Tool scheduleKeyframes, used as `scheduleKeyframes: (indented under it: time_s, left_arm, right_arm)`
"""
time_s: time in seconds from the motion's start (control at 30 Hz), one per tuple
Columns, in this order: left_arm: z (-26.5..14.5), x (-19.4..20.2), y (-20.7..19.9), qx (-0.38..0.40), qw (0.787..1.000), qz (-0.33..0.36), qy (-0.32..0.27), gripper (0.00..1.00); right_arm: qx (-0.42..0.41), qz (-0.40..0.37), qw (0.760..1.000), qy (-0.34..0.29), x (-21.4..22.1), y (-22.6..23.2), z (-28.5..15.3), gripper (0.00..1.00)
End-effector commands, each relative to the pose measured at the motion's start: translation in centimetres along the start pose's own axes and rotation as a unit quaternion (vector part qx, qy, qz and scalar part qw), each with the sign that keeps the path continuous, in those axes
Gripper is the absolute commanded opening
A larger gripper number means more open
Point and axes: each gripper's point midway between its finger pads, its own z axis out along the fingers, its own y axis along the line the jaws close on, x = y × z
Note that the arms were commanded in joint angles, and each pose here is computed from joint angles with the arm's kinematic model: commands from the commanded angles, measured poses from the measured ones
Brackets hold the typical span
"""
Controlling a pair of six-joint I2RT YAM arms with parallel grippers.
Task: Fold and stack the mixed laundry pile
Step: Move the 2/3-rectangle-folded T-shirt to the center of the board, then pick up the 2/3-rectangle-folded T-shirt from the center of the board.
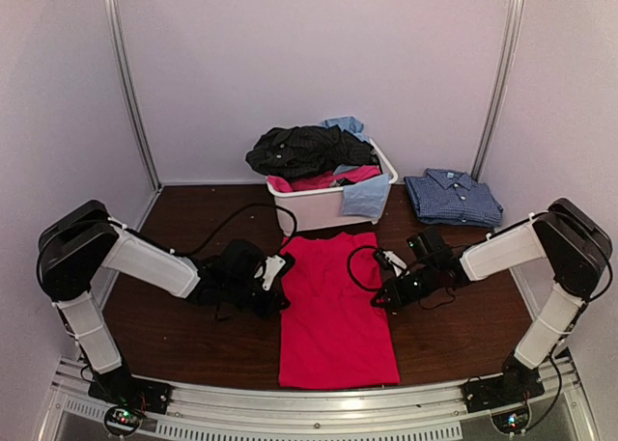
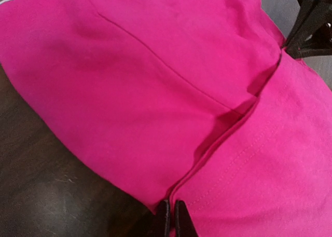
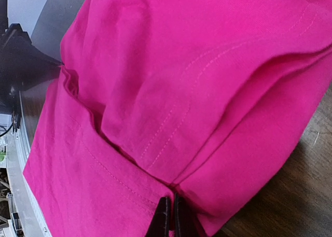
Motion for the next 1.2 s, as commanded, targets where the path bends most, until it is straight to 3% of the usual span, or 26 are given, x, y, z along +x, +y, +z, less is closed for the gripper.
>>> scheduleKeyframes:
  time_s: [0.0, 0.07, 0.13, 0.37, 0.43, 0.5, 0.57, 0.6, 0.67, 0.7, 0.73, 0.8, 0.87, 0.97, 1.03, 1.17]
  left_arm:
    - [0.5, 1.7, 4.0, -0.061, 0.997, -0.031, 0.034, 0.00]
    - [0.5, 1.3, 4.2, -0.060, 0.997, -0.026, 0.032, 0.00]
    - [0.2, 0.3, 3.5, -0.045, 0.999, -0.017, 0.025, 0.09]
    - [-5.2, -2.5, 0.8, -0.011, 0.999, -0.013, -0.035, 0.42]
    - [-7.7, -2.7, 0.2, -0.013, 0.998, -0.007, -0.057, 0.53]
    - [-11.0, -3.6, -0.6, -0.032, 0.995, 0.013, -0.091, 0.57]
    - [-14.4, -4.8, -0.7, -0.059, 0.989, 0.021, -0.131, 0.93]
    - [-16.1, -5.6, -0.2, -0.079, 0.985, 0.014, -0.155, 0.97]
    - [-19.1, -6.8, 0.8, -0.112, 0.974, -0.013, -0.199, 0.98]
    - [-20.2, -7.2, 1.3, -0.129, 0.968, -0.030, -0.215, 0.98]
    - [-21.2, -7.5, 1.8, -0.140, 0.962, -0.044, -0.229, 0.98]
    - [-21.6, -7.9, 0.5, -0.108, 0.968, -0.022, -0.226, 0.98]
    - [-20.0, -6.8, -1.0, -0.065, 0.984, -0.005, -0.168, 0.98]
    - [-16.5, -2.7, -4.1, 0.033, 0.996, -0.041, -0.067, 0.97]
    - [-14.9, 0.3, -7.3, 0.087, 0.995, -0.045, -0.029, 0.95]
    - [-12.6, 5.5, -9.9, 0.122, 0.987, -0.094, 0.038, 0.88]
  right_arm:
    - [0.025, 0.018, 0.999, 0.010, 1.4, -1.0, 0.8, 0.00]
    - [0.037, 0.021, 0.999, 0.005, 1.2, -1.3, 0.6, 0.01]
    - [0.042, 0.022, 0.999, -0.004, 0.4, -1.1, 0.2, 0.09]
    - [0.041, 0.013, 0.997, -0.060, -2.7, 2.7, -5.7, 0.51]
    - [0.022, 0.016, 0.997, -0.073, -2.4, 4.1, -7.4, 0.56]
    - [0.023, 0.013, 0.995, -0.096, -2.5, 5.3, -9.8, 0.54]
    - [0.031, -0.010, 0.986, -0.166, -4.0, 7.0, -13.9, 0.60]
    - [0.040, -0.021, 0.979, -0.201, -4.7, 7.4, -15.8, 0.67]
    - [0.075, -0.022, 0.960, -0.270, -6.2, 7.4, -19.3, 0.91]
    - [0.098, -0.007, 0.949, -0.299, -6.7, 6.8, -20.7, 0.99]
    - [0.118, 0.001, 0.938, -0.326, -6.9, 6.2, -21.9, 1.00]
    - [0.120, -0.001, 0.934, -0.337, -6.7, 6.3, -22.6, 1.00]
    - [0.080, -0.002, 0.953, -0.292, -5.6, 7.3, -21.0, 0.99]
    - [-0.002, 0.049, 0.985, -0.165, -1.5, 8.6, -16.6, 0.89]
    - [-0.051, 0.085, 0.987, -0.125, 1.5, 9.3, -14.2, 0.84]
    - [-0.102, 0.148, 0.981, -0.074, 6.1, 10.2, -11.8, 0.82]
